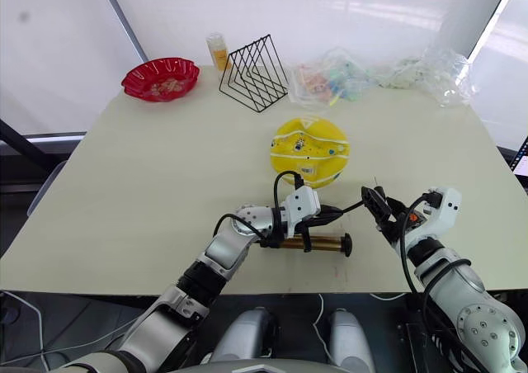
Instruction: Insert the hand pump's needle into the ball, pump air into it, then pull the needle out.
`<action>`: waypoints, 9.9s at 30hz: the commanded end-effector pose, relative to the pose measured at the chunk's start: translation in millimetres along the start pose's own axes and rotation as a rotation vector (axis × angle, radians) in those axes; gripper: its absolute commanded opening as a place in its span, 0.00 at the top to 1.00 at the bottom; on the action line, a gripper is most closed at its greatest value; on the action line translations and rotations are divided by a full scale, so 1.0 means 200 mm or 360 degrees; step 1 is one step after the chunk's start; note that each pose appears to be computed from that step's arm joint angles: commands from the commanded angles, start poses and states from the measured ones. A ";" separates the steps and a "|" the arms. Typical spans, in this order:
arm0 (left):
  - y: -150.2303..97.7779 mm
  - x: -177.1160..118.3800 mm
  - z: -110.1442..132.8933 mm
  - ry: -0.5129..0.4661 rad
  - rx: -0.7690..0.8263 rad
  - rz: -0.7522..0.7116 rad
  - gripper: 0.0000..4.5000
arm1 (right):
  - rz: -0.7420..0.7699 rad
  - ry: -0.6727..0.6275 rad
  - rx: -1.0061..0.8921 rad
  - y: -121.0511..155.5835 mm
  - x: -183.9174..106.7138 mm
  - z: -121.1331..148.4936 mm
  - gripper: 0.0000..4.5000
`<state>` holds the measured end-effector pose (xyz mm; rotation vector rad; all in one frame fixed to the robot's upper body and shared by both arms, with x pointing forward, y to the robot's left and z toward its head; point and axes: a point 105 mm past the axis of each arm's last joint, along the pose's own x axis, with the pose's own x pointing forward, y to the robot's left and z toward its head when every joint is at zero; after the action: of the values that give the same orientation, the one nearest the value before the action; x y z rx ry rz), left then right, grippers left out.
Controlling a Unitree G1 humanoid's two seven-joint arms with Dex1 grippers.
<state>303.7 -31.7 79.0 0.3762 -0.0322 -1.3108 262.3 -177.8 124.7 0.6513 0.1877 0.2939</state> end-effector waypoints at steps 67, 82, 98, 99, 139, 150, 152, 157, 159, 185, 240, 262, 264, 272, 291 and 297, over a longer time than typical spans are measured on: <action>0.94 -0.44 0.24 0.0154 -0.0175 0.0553 0.01 | 0.0720 -0.0105 -0.1620 0.04 -0.19 0.04 0.92; 0.94 -0.39 0.15 0.0198 -0.0352 0.0646 0.81 | 0.0717 -0.0165 -0.1550 0.08 -0.16 0.06 0.92; 0.84 -0.31 0.11 0.0145 -0.0384 0.0606 0.99 | 0.0664 0.0149 -0.1339 0.26 0.09 0.09 0.92; 0.84 -0.30 0.10 0.0145 -0.0387 0.0622 0.99 | 0.0670 0.0179 -0.1315 0.28 0.11 0.10 0.92; 0.69 -0.22 0.11 0.0258 -0.0330 0.0781 0.99 | 0.0179 0.1089 -0.1330 0.37 0.65 0.16 0.92; 0.69 -0.22 0.11 0.0249 -0.0347 0.0788 0.99 | 0.0106 0.1151 -0.1321 0.31 0.70 0.12 0.92; 0.69 -0.22 0.11 0.0248 -0.0348 0.0788 0.99 | 0.0078 0.1137 -0.1333 0.30 0.71 0.13 0.92; 0.69 -0.23 0.11 0.0246 -0.0350 0.0794 0.99 | 0.0094 0.1153 -0.1344 0.30 0.71 0.12 0.92; 0.69 -0.23 0.11 0.0244 -0.0351 0.0795 0.99 | 0.0090 0.1160 -0.1347 0.29 0.71 0.12 0.92; 0.70 -0.24 0.09 0.0244 -0.0371 0.0812 0.99 | 0.0048 0.1253 -0.1377 0.22 0.68 0.09 0.92; 0.49 -0.14 0.04 0.0190 -0.0756 0.0453 0.99 | 0.0220 0.1378 -0.1501 0.46 0.95 -0.18 0.92; 0.43 -0.10 0.06 0.0132 -0.0803 0.0366 0.99 | 0.0451 0.1534 -0.1854 0.52 0.96 -0.32 0.92; 0.41 -0.10 0.06 0.0127 -0.0811 0.0344 0.99 | 0.0465 0.1533 -0.1911 0.53 0.96 -0.32 0.92; 0.39 -0.09 0.06 0.0115 -0.0818 0.0313 0.99 | 0.0422 0.1502 -0.1899 0.53 0.99 -0.33 0.92; 0.39 -0.10 0.05 0.0102 -0.0830 0.0326 0.99 | 0.0399 0.1658 -0.1944 0.41 0.96 -0.44 0.92; 0.39 -0.10 0.05 0.0096 -0.0830 0.0324 0.99 | 0.0412 0.1667 -0.1951 0.41 0.96 -0.46 0.92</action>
<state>405.5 70.8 119.8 0.0551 0.2782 -0.7228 419.5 -28.1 122.4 -0.7908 0.8164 0.7654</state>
